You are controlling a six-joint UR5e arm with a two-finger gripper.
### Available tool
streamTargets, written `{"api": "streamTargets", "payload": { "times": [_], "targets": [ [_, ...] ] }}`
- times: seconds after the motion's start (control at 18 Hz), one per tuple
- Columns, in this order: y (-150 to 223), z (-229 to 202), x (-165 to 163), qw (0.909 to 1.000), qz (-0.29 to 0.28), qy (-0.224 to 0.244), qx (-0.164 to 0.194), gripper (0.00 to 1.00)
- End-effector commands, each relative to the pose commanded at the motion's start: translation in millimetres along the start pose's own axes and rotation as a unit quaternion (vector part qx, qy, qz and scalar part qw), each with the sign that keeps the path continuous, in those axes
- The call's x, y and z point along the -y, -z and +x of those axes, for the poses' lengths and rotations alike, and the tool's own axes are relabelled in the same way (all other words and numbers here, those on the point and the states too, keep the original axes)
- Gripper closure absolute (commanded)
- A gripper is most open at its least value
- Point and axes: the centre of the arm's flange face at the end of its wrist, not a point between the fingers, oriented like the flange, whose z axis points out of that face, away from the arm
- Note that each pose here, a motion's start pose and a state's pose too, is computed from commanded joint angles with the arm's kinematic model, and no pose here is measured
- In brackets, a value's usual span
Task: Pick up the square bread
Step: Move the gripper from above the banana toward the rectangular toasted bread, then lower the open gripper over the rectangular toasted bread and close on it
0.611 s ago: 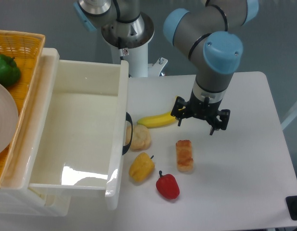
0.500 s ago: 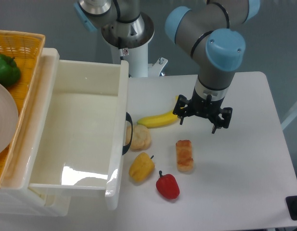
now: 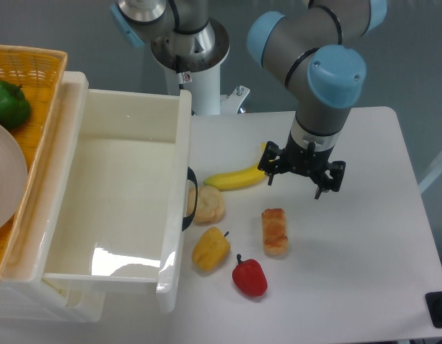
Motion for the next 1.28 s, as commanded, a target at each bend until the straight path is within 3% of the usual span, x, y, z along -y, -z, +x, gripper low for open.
{"api": "streamTargets", "payload": {
  "times": [0.17,0.72,1.28],
  "targets": [
    [-5.5,-3.9,-2.2,1.0000,-0.001,0.004,-0.004,0.00],
    [-95.3,-3.2,-7.9,0.9980,-0.040,0.008,-0.049,0.00],
    [-144.4,-12.9,-4.5,0.9950,-0.058,0.025,-0.078,0.00]
  ]
}}
